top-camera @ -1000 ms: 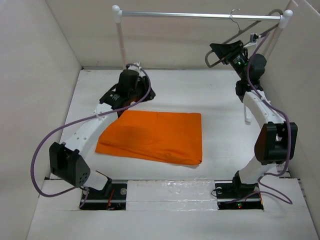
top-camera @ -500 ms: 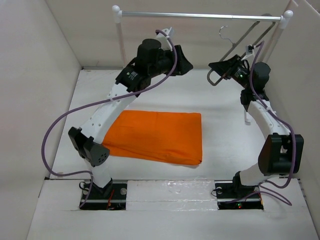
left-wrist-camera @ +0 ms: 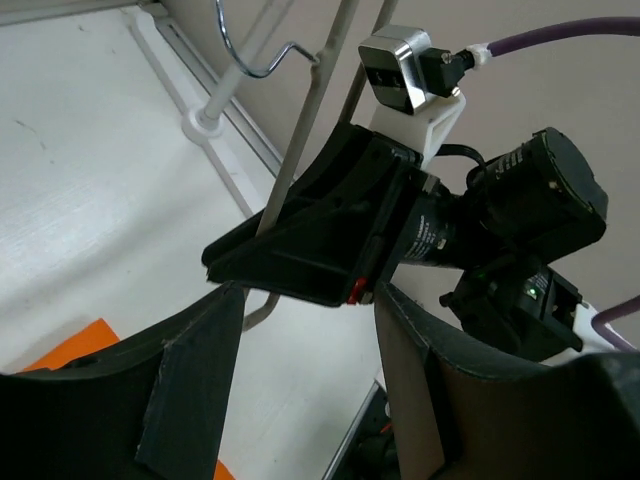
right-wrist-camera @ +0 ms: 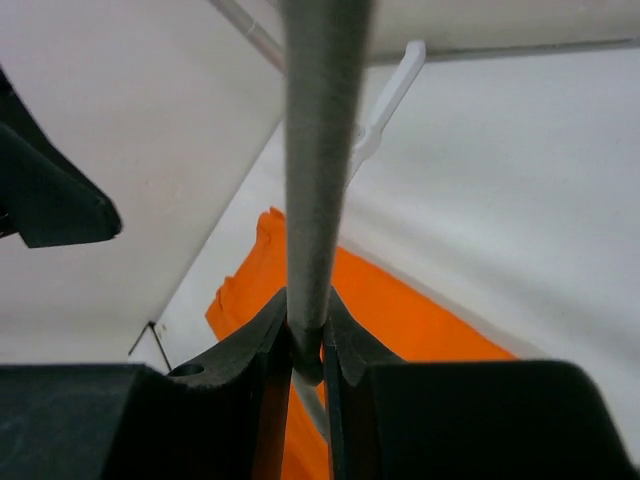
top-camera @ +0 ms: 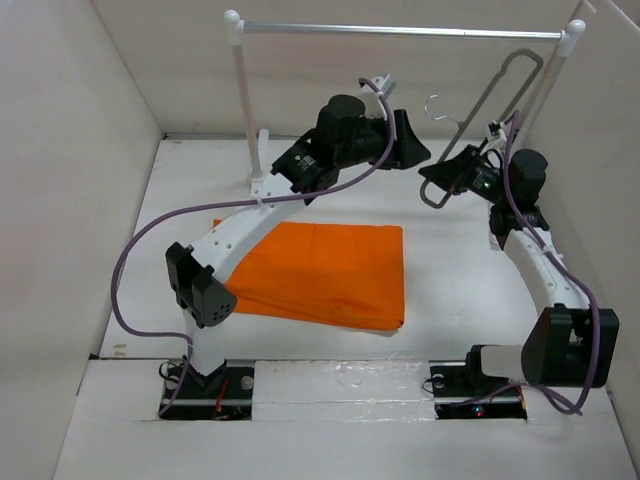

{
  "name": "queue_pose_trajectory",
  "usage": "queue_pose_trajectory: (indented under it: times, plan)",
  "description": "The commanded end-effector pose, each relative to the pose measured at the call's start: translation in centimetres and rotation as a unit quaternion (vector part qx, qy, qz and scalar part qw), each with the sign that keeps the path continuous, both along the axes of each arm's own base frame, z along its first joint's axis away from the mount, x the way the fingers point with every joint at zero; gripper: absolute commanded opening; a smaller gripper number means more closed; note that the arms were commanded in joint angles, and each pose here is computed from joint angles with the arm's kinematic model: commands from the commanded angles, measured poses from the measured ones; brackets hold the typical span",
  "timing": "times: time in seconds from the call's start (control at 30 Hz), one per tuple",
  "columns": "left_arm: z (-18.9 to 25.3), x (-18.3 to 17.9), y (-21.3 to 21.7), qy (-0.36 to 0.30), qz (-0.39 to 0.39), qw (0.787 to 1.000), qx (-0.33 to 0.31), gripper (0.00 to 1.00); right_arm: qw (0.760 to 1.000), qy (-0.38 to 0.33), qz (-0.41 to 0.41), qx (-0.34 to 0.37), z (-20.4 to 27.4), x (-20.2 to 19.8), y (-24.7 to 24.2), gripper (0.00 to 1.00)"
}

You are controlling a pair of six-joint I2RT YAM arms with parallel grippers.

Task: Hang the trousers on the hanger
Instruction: Pick up the hanger from the clothesline, then place the trousers on the hanger.

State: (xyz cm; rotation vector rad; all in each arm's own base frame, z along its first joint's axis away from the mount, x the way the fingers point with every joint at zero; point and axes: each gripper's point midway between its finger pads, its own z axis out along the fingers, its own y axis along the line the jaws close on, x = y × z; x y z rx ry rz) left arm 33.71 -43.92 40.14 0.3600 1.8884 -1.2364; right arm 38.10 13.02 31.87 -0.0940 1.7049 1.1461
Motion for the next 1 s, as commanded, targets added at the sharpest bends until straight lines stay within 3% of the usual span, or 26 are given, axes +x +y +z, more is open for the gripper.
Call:
queue_pose_trajectory:
  times: [0.0,0.13,0.73,0.77,0.8,0.87,0.9,0.97]
  plan:
    - [0.4,-0.8,-1.8,-0.017,-0.015,0.999,-0.028,0.51,0.998,-0.039,0.046,-0.030,-0.1,-3.2,1.3,0.21]
    - [-3.0,-1.5,-3.0,-0.004,-0.009,1.000,-0.008,0.51,0.997,-0.020,0.061,-0.036,-2.1,-5.0,2.1,0.21]
    - [-8.1,-2.0,-5.1,0.008,-0.004,1.000,-0.027,0.46,0.990,0.028,0.140,-0.010,-6.0,-9.9,6.2,0.19]
    - [-8.6,-1.9,-5.0,0.010,0.002,1.000,-0.023,0.43,0.989,0.033,0.142,-0.008,-6.3,-10.1,6.2,0.19]
    - [-8.5,-1.8,-4.8,0.009,0.009,1.000,-0.027,0.32,0.989,0.033,0.143,-0.009,-6.3,-10.3,6.2,0.19]
    - [-9.4,-1.8,-4.4,0.016,0.016,0.999,-0.023,0.24,0.990,0.036,0.138,-0.012,-6.3,-10.4,5.8,0.19]
    - [-9.3,-1.7,-4.2,0.015,0.022,0.999,-0.025,0.12,0.990,0.037,0.138,-0.013,-6.4,-10.5,5.8,0.19]
    - [-9.8,-1.8,-3.9,0.020,0.028,0.999,-0.023,0.03,0.990,0.041,0.138,-0.013,-6.3,-10.8,5.6,0.20]
